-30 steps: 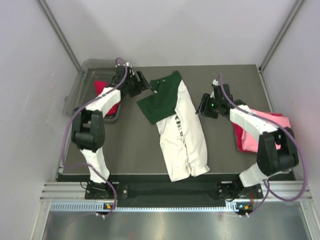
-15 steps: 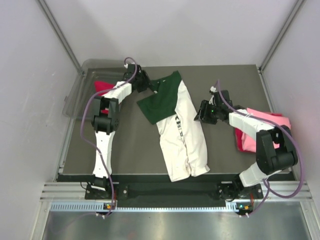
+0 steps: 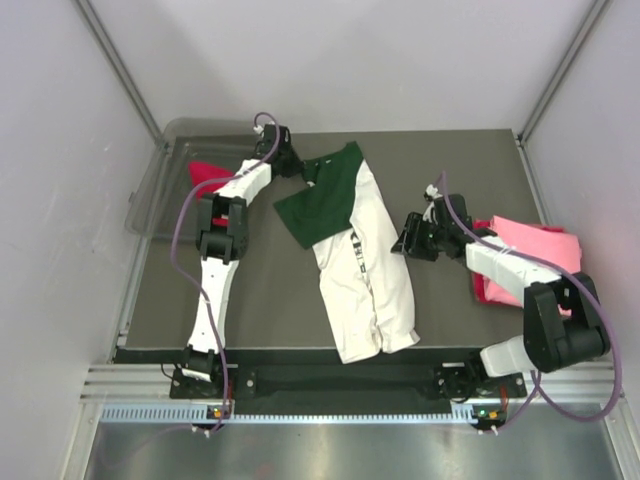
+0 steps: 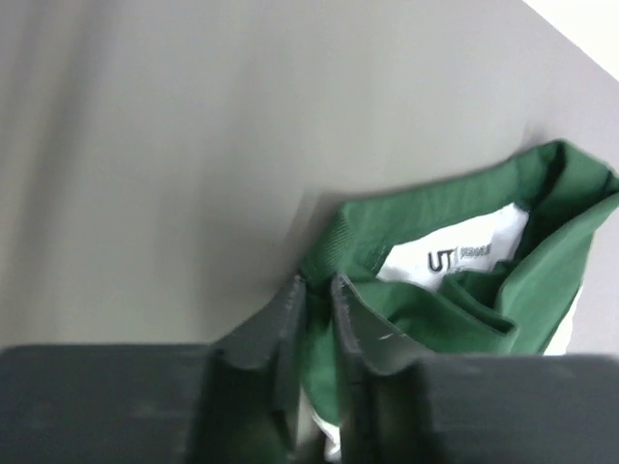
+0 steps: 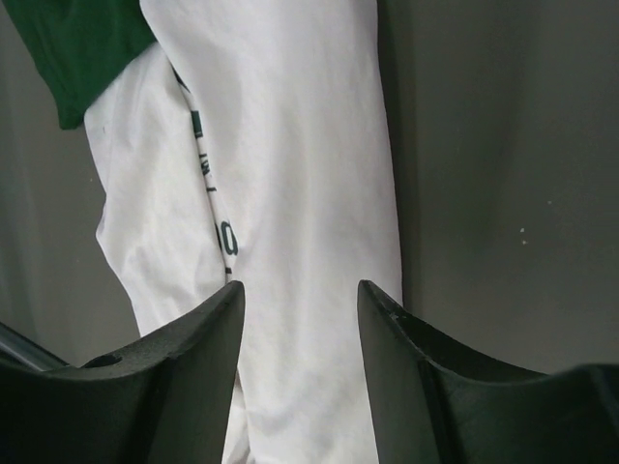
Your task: Fold and stack the t-shirts
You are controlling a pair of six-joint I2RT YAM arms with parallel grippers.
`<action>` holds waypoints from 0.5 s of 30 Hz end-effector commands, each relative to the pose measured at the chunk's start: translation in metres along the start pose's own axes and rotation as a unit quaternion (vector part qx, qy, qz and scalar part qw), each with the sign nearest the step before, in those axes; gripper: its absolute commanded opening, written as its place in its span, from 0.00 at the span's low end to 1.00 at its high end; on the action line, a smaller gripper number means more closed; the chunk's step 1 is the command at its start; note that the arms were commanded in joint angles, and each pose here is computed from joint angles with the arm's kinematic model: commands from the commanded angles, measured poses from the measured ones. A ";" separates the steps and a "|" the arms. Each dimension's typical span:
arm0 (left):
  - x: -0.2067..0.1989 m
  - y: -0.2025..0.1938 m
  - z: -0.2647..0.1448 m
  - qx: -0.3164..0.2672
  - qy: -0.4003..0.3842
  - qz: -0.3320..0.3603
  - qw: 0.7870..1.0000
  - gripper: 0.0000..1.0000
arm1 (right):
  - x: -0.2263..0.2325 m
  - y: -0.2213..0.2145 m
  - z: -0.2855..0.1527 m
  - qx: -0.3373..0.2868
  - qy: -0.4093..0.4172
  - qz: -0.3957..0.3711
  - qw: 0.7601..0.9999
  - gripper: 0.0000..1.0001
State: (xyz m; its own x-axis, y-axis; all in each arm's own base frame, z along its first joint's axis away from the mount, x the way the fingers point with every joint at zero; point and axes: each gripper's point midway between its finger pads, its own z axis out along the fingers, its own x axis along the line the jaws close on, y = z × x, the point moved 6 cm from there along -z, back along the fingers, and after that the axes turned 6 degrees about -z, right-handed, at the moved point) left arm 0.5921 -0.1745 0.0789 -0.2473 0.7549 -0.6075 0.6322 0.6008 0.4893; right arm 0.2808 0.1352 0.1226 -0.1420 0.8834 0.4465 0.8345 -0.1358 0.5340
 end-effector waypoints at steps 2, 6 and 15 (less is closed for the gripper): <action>0.011 -0.012 0.010 0.029 0.018 0.010 0.999 0.04 | 0.005 -0.001 -0.016 -0.027 0.018 -0.009 0.999 0.51; 0.007 0.001 0.012 0.012 -0.009 0.015 1.000 0.00 | 0.002 -0.019 -0.021 -0.016 0.010 -0.010 1.000 0.51; 0.005 0.052 0.026 -0.041 -0.101 -0.016 0.994 0.00 | -0.009 -0.064 -0.019 0.014 -0.002 -0.002 1.000 0.51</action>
State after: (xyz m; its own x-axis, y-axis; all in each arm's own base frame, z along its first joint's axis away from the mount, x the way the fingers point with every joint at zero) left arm 0.6215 -0.1721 0.0749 -0.1507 0.7117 -0.6862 0.6279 0.6050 0.4896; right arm 0.2193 0.1247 0.0964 -0.1325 0.8862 0.4440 0.8630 -0.1171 0.4915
